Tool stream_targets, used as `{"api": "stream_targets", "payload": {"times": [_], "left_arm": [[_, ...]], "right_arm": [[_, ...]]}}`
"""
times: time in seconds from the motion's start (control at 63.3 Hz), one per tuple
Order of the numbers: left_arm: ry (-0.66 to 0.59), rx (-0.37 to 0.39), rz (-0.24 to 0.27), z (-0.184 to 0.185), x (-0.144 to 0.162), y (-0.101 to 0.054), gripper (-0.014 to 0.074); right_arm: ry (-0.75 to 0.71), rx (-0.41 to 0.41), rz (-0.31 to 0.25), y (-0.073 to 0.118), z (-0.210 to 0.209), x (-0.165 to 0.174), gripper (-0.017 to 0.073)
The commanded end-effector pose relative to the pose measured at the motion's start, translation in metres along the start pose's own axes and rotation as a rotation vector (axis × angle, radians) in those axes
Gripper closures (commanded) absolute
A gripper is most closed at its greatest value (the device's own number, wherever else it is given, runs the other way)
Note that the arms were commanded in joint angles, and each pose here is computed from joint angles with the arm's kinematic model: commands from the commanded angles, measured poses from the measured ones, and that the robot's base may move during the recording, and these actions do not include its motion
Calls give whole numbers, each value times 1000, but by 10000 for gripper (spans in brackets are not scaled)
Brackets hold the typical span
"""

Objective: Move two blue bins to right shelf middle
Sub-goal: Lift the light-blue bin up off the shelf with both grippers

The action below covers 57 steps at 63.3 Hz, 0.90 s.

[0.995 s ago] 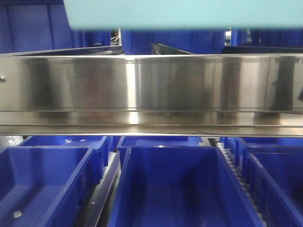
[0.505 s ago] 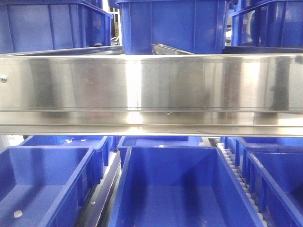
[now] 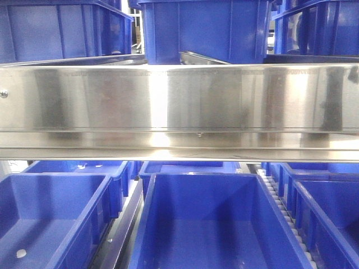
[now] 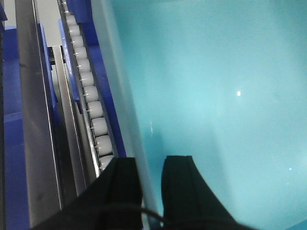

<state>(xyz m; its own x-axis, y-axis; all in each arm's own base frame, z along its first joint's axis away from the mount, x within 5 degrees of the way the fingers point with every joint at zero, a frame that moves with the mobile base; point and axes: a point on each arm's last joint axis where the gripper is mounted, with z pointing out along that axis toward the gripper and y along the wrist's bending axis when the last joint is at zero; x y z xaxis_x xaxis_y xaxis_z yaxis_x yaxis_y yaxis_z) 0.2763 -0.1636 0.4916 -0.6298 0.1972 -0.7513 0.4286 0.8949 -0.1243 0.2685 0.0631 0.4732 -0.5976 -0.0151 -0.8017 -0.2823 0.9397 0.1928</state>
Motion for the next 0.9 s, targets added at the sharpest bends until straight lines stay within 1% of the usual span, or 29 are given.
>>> {"api": "stream_targets", "payload": {"times": [0.0, 0.537, 0.71, 0.884], "left_arm": [[-52, 0, 30, -14, -3, 0, 704], [-50, 0, 30, -13, -3, 0, 704], [-116, 8, 30, -13, -9, -1, 704], [-209, 21, 31, -15, -18, -3, 704]], "right_arm": [[-59, 24, -40, -1, -8, -5, 712], [-59, 24, -40, -1, -8, -5, 712], [-59, 24, -40, -1, -8, -5, 712], [-59, 24, -40, -1, -8, -5, 712]]}}
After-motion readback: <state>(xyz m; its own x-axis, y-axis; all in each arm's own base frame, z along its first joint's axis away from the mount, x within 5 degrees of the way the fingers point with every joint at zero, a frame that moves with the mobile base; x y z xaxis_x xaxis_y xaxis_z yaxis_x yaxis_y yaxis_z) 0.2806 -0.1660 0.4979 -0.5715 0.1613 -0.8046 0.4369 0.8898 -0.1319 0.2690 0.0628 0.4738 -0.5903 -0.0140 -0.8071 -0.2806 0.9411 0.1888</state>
